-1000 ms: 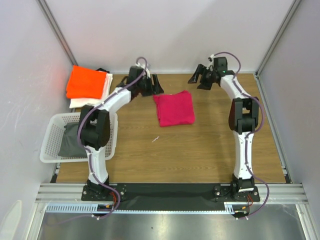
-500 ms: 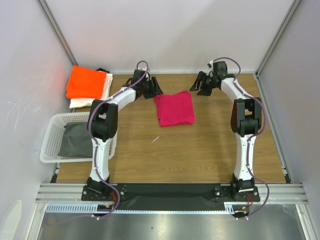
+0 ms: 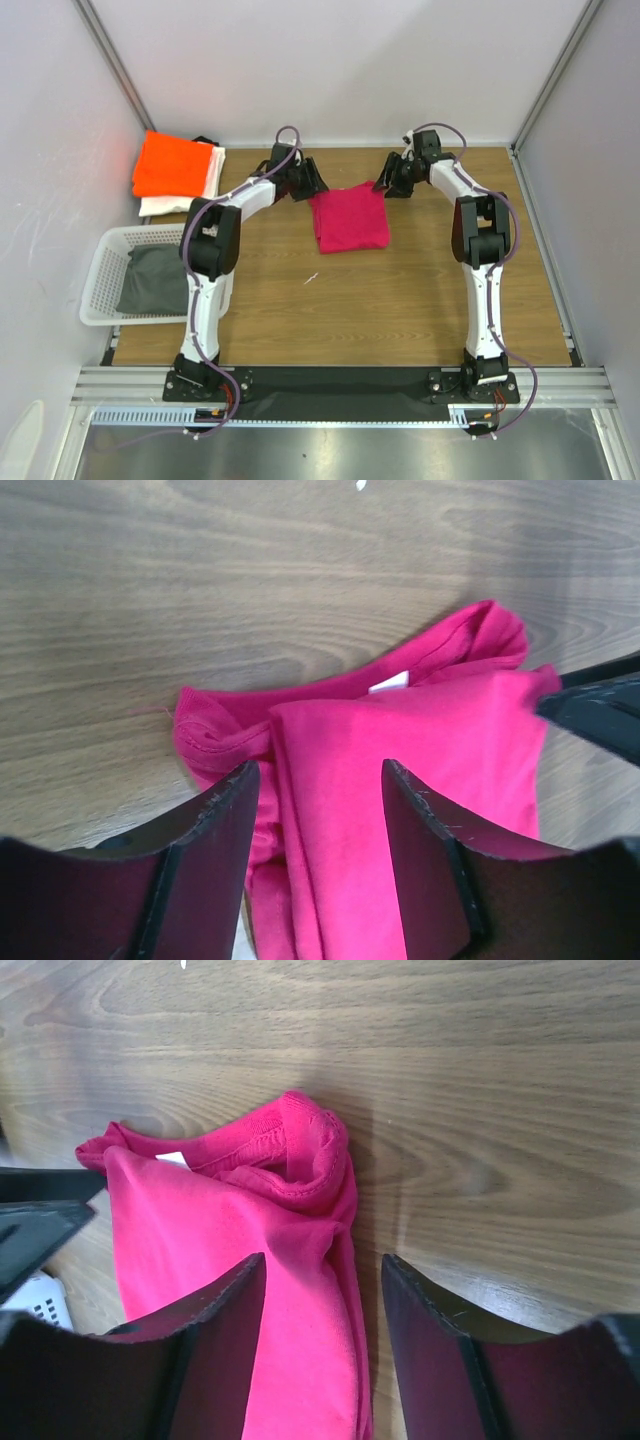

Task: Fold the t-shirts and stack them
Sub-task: Fold the tshirt

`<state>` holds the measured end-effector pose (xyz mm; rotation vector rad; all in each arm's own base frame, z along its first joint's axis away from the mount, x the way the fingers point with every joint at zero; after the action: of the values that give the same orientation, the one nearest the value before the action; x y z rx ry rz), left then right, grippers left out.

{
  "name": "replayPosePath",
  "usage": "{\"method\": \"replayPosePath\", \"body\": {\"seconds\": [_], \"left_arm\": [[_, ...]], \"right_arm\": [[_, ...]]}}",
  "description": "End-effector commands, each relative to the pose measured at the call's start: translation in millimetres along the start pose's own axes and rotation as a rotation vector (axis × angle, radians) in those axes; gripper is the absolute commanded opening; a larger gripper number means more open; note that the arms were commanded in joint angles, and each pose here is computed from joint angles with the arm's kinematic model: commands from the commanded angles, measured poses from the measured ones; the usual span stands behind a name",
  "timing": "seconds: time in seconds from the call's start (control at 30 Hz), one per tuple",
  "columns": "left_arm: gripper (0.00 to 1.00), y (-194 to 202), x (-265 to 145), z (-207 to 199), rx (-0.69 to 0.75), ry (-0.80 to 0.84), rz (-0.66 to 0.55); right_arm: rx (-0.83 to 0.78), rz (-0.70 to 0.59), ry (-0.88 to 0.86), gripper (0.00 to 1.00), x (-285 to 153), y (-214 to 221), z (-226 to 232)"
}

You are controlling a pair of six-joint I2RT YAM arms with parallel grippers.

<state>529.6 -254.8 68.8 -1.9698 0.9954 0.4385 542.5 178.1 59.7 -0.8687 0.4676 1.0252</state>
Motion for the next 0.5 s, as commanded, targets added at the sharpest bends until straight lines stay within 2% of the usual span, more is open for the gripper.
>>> {"method": "replayPosePath", "body": {"seconds": [0.0, 0.07, 0.23, 0.27, 0.3, 0.43, 0.47], "left_arm": [[0.57, 1.2, 8.8, -6.8, -0.017, 0.026, -0.005], [0.55, 1.6, 10.3, -5.5, -0.019, 0.022, -0.006], [0.39, -0.4, 14.3, -9.5, -0.025, 0.050, -0.015], [0.37, 0.1, 16.3, -10.1, -0.026, 0.054, -0.015], [0.28, -1.2, 17.1, -10.7, -0.030, 0.061, -0.019], [0.12, -3.7, 16.2, -13.6, -0.031, 0.069, -0.033], [0.09, -5.5, 15.1, -13.1, -0.029, 0.067, -0.041]], "right_arm": [[-0.041, -0.041, -0.010, 0.55, -4.3, -16.1, 8.6], [-0.042, -0.040, -0.009, 0.52, -3.5, -15.5, 7.8], [-0.043, -0.047, -0.018, 0.43, -1.6, -17.3, 9.7], [-0.040, -0.044, -0.021, 0.39, -0.3, -16.4, 9.1], [-0.041, -0.045, -0.025, 0.36, 0.5, -16.4, 10.4], [-0.049, -0.043, -0.026, 0.24, 2.0, -15.6, 12.0], [-0.051, -0.045, -0.021, 0.17, 1.0, -16.2, 10.8]]}}
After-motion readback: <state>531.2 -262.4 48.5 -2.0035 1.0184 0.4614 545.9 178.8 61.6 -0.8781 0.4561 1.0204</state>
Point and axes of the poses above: each gripper's point midway between its finger pads, its own x axis out along the fingers, its own z axis along the line the jaws close on, y = z × x, the point moved 1 cm from there along -x, back along the fingers
